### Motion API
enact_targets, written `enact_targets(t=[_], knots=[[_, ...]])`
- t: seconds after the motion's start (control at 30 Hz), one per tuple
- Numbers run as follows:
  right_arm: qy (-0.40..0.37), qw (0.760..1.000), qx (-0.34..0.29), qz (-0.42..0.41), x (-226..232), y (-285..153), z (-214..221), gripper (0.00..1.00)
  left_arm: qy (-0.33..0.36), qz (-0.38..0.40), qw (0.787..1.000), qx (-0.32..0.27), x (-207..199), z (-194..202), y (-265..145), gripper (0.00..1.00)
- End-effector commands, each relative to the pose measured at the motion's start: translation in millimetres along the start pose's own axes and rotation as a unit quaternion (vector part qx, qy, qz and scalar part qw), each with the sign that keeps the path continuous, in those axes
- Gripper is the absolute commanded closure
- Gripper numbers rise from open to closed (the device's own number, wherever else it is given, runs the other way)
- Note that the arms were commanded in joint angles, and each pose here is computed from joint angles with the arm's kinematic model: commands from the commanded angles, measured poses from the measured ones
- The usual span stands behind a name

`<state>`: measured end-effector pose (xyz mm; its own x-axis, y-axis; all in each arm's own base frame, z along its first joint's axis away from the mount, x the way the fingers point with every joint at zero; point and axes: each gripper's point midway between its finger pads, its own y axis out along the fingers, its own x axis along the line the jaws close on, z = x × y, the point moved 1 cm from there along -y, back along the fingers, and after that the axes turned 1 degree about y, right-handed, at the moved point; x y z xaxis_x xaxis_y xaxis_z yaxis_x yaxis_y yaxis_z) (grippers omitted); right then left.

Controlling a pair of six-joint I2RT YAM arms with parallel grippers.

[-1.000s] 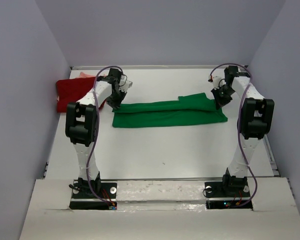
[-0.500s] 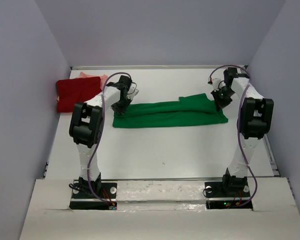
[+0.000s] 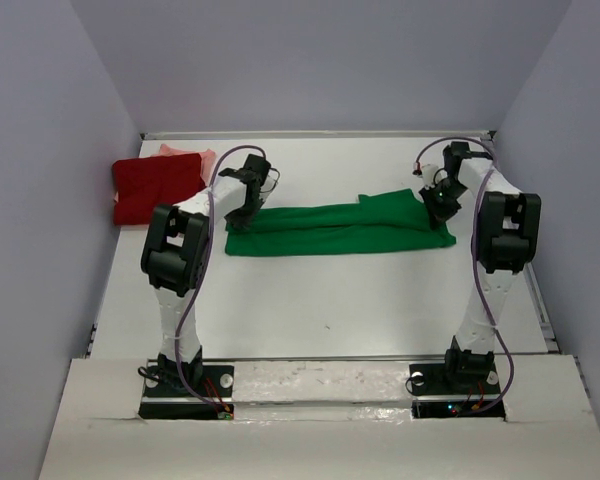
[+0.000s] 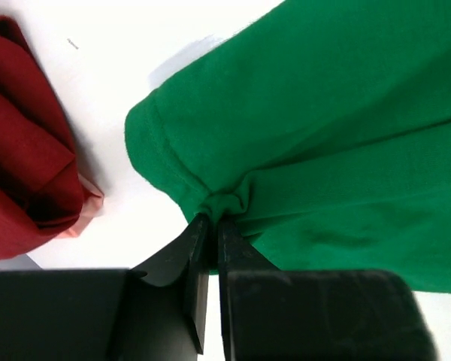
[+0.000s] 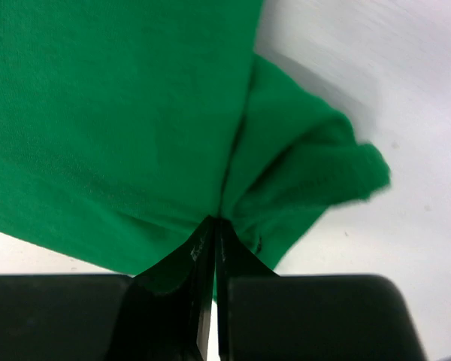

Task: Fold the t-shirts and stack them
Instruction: Fold the other side of the tshirt into a rectangle

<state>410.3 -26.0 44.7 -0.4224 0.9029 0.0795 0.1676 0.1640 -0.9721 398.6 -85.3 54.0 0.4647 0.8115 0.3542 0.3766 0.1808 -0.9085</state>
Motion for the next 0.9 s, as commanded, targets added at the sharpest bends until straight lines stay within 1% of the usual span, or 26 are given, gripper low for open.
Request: enact_targets(t=[0.0,0.07,0.1,0.17,0.2,0.27,0.3,0.37,0.4,0.53,0.7,0.8,0.83,0.87], knots=[[0.005,1.000,0.014,0.006,-8,6,1,0.85,0.000,-0.038,0.999,0.011,11,5,-1,0.78],[0.005,1.000,0.013,0.004,-8,4,-1,0.74,0.003,-0.039,0.999,0.011,12,4,-2,0.73],[0.005,1.000,0.012,0.006,-9,3,-2,0.73,0.007,-0.047,0.999,0.014,13,4,-1,0.60],[0.004,1.000,0.010,0.010,-11,1,-5,0.69,0.015,-0.057,0.998,0.019,15,4,0,0.53],[0.005,1.000,0.010,0.011,-11,-1,-6,0.69,0.021,-0.069,0.997,0.025,17,5,1,0.45],[0.003,1.000,0.009,0.015,-13,-4,-7,0.68,0.028,-0.076,0.996,0.032,17,7,2,0.39],[0.003,1.000,0.011,0.015,-13,-4,-7,0.67,0.034,-0.081,0.995,0.038,17,10,4,0.30],[0.003,1.000,0.010,0.019,-14,-7,-7,0.67,0.041,-0.091,0.994,0.043,17,11,5,0.21],[0.003,1.000,0.011,0.018,-13,-7,-6,0.66,0.043,-0.102,0.993,0.045,20,12,4,0.14],[-0.001,1.000,0.013,0.020,-12,-10,-3,0.64,0.044,-0.113,0.992,0.040,24,11,-3,0.06],[-0.003,1.000,0.013,0.017,-11,-10,-2,0.63,0.046,-0.122,0.991,0.041,26,12,-7,0.05],[0.001,1.000,0.017,0.013,-11,-4,-1,0.62,0.055,-0.143,0.987,0.051,28,20,-5,0.04],[0.000,1.000,0.016,0.013,-11,-4,-3,0.60,0.059,-0.147,0.986,0.058,27,25,-2,0.04],[0.002,1.000,0.015,0.012,-11,-2,-3,0.56,0.060,-0.149,0.985,0.058,27,27,-1,0.04]])
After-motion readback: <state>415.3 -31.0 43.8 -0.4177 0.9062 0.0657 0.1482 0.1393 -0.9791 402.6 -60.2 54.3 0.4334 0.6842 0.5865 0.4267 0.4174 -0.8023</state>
